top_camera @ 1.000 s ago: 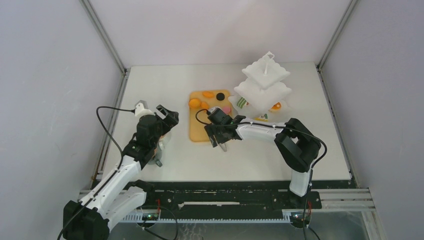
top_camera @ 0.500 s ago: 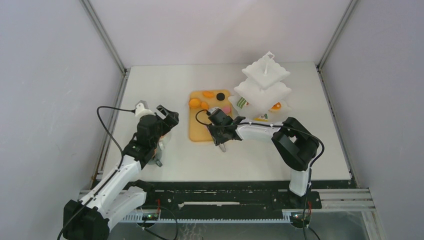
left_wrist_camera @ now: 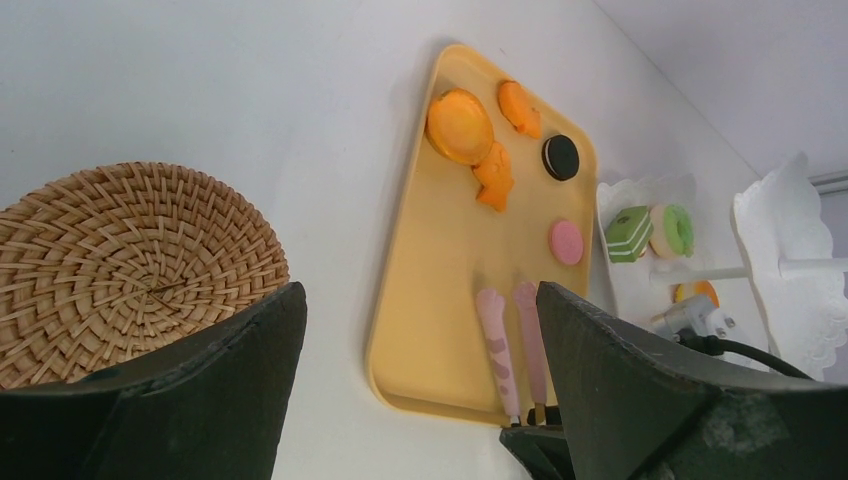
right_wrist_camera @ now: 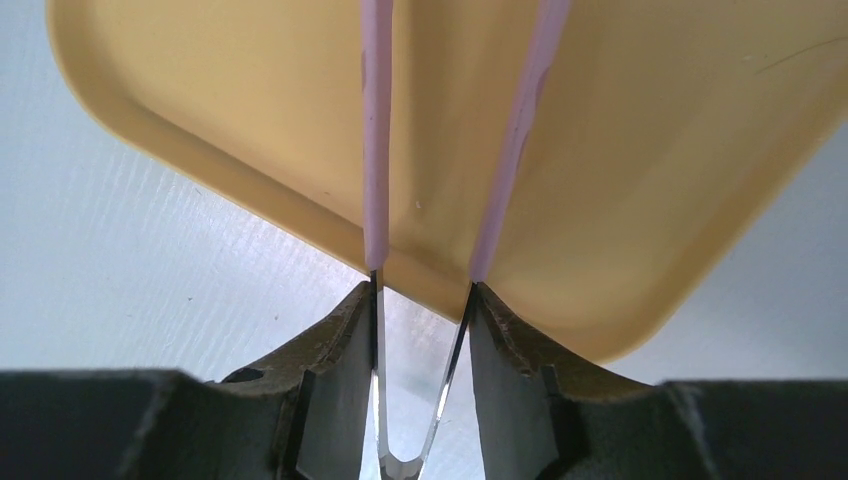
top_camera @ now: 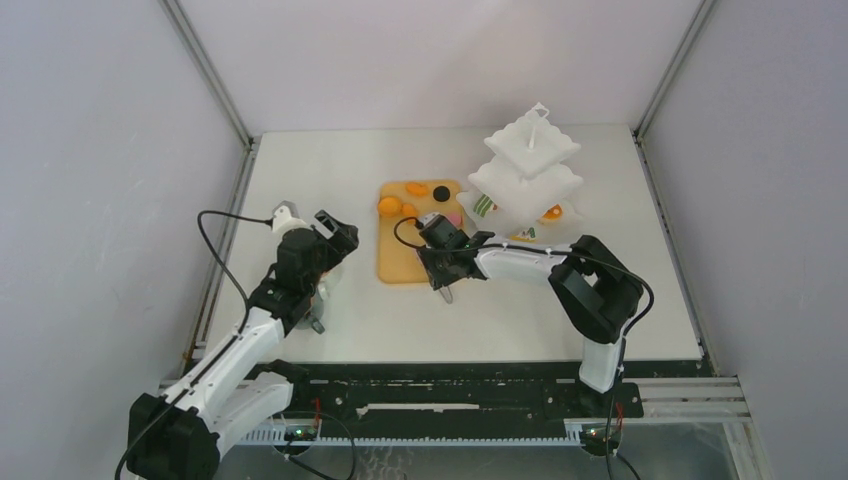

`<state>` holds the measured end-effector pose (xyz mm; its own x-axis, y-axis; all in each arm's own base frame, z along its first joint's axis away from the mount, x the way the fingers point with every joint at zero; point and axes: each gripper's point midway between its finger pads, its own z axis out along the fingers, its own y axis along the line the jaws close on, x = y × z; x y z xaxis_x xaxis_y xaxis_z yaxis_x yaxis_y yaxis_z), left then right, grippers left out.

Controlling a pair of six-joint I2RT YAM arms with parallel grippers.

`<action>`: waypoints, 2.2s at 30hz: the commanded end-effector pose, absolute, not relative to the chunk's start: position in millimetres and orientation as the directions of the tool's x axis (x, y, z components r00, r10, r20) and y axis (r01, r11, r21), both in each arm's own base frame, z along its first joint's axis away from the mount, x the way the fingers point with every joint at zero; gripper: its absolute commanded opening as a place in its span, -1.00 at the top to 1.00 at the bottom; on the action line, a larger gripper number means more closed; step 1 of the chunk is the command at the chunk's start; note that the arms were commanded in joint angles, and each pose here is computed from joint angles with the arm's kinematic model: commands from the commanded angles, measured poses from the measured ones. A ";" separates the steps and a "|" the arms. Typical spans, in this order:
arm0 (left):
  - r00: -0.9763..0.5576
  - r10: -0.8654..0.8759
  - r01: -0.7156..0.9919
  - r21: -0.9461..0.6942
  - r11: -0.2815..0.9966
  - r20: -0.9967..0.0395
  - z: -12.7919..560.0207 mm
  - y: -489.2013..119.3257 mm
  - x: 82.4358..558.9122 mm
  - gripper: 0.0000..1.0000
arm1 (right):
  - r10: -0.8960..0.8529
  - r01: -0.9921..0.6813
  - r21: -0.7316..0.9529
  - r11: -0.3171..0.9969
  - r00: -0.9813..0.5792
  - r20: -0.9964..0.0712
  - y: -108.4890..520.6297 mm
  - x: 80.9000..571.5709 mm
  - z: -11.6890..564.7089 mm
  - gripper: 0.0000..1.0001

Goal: Serve the afternoon tea
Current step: Pick up the clamp from the tray, then pick up the desert from the tray.

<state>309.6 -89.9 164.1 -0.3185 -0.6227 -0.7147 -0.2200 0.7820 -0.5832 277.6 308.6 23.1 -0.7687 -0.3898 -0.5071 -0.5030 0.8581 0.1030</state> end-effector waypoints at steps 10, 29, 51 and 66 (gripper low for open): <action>-0.252 -0.640 -0.182 -0.614 0.768 -0.725 196.4 -91.6 326.3 -0.78 | -0.295 -0.476 0.159 0.865 -0.738 -0.607 316.4 294.0 84.1 0.13; -0.301 -0.619 -0.127 -0.613 0.780 -0.725 222.4 -118.5 366.0 -0.78 | -0.286 -0.463 0.181 0.868 -0.762 -0.581 337.4 352.4 102.2 0.14; -0.316 -0.631 -0.114 -0.632 0.766 -0.708 218.9 -126.5 374.3 -0.78 | -0.343 -0.444 0.160 0.881 -0.835 -0.430 346.2 354.0 56.9 0.14; -0.307 -0.642 -0.120 -0.641 0.758 -0.702 215.3 -126.1 375.6 -0.78 | -0.347 -0.433 0.150 0.889 -0.850 -0.396 351.4 373.7 46.4 0.15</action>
